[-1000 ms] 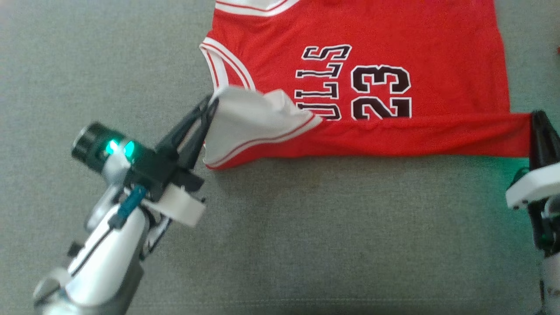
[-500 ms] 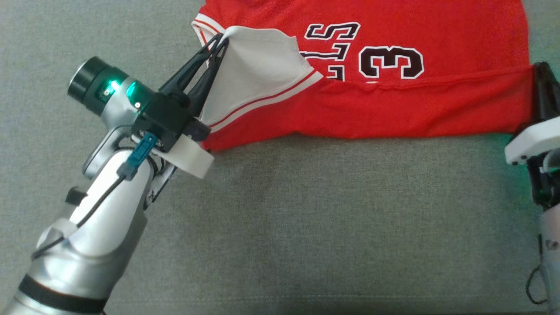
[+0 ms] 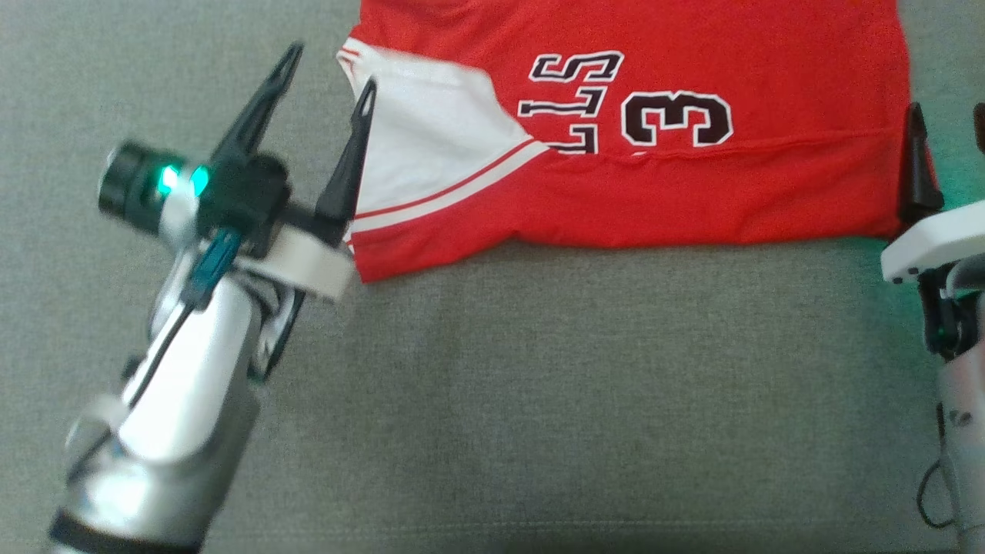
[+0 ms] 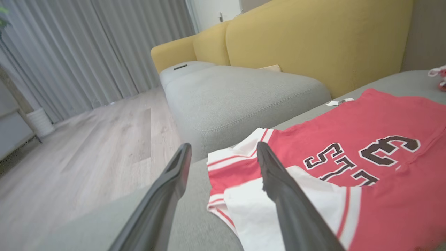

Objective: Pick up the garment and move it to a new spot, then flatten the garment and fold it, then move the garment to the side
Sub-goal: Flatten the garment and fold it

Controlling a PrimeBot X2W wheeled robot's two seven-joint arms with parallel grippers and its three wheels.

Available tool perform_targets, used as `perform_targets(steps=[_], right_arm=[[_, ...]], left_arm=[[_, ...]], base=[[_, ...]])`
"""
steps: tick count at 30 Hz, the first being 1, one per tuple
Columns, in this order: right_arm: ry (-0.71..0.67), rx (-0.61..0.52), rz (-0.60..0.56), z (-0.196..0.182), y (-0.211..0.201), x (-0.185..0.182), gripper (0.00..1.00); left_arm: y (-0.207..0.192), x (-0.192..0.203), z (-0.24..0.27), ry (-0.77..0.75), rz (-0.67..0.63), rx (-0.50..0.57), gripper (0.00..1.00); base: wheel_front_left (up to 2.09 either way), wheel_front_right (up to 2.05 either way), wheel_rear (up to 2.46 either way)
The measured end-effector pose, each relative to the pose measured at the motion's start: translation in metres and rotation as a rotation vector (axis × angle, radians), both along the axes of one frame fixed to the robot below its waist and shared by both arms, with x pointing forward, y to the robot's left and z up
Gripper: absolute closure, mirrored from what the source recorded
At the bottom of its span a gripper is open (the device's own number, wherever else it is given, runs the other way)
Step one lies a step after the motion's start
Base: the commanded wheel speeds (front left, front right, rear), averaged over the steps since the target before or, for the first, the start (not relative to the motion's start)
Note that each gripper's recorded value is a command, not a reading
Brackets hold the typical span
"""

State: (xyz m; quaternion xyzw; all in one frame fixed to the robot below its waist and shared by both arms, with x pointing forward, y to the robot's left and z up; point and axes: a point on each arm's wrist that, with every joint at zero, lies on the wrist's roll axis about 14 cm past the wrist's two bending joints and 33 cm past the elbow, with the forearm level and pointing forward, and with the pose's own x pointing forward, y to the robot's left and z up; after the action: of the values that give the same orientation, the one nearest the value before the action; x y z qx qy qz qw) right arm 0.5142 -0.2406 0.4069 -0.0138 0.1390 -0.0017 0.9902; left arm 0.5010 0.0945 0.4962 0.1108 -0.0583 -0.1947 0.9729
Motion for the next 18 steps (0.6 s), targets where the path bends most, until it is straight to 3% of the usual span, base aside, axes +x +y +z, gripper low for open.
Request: perform_targets(steps=[2,9,12,18], right_arm=[[-0.012,0.004,-0.006,0.004,-0.001,-0.002,0.00],[-0.017,0.038,-0.043,0.004,-0.001,-0.032,0.00],[-0.013,0.052,-0.050,0.002,0.001,-0.040,0.00],[-0.034,0.056,-0.068,0.011,-0.003,-0.043,0.00]], left_arm=[[0.004,-0.006,-0.002,0.015,0.026,-0.028,0.00],[0.020,-0.066,-0.056,0.271,0.233,-0.331,0.00],[0.017,-0.084,-0.078,0.359,0.262,-0.363,0.00],[0.016,-0.085,-0.094,0.409,0.281,-0.365,0.00]], base=[[0.00,0.00,0.00],[0.00,0.00,0.00],[0.00,0.00,0.00],[0.00,0.00,0.00]])
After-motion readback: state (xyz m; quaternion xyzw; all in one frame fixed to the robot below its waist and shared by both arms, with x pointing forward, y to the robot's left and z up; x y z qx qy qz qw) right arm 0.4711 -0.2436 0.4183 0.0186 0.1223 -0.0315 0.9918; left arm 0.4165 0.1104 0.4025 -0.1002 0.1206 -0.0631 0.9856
